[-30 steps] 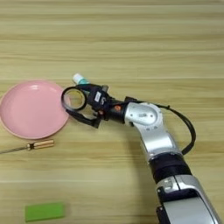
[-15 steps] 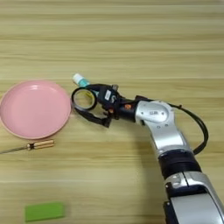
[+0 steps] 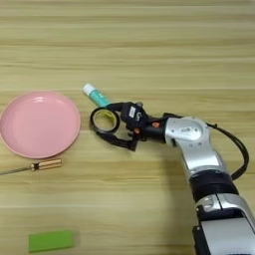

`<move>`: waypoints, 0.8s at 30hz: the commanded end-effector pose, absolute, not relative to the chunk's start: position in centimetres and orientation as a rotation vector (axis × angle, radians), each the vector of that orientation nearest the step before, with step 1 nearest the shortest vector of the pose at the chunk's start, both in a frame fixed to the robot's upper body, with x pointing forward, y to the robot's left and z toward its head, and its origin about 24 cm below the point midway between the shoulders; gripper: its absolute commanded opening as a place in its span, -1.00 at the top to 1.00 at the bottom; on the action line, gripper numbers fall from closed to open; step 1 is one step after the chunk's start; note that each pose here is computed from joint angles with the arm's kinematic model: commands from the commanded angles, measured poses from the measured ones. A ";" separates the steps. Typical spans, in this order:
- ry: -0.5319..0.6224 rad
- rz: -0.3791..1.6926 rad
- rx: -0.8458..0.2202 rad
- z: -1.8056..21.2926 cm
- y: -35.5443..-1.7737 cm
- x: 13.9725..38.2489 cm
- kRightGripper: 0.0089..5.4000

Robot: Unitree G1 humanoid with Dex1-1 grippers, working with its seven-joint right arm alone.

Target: Move the objects on the table

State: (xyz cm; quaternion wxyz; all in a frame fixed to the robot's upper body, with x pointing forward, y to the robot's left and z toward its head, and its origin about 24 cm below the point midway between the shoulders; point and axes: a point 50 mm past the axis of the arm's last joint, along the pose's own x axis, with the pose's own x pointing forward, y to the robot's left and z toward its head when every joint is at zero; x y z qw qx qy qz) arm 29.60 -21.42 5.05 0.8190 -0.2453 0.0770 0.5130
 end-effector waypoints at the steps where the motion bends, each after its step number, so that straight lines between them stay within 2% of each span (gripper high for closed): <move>1: 0.089 1.058 -0.603 8.2 -22.1 31.1 -0.49; 12: 0.178 1.076 -0.644 6.5 -22.5 30.6 -0.49; 20: 0.196 1.080 -0.654 6.1 -22.5 30.6 -0.49; 21: 0.197 1.081 -0.656 6.1 -22.5 30.6 -0.63; 24: 0.196 1.078 -0.658 6.1 -22.5 30.7 -0.73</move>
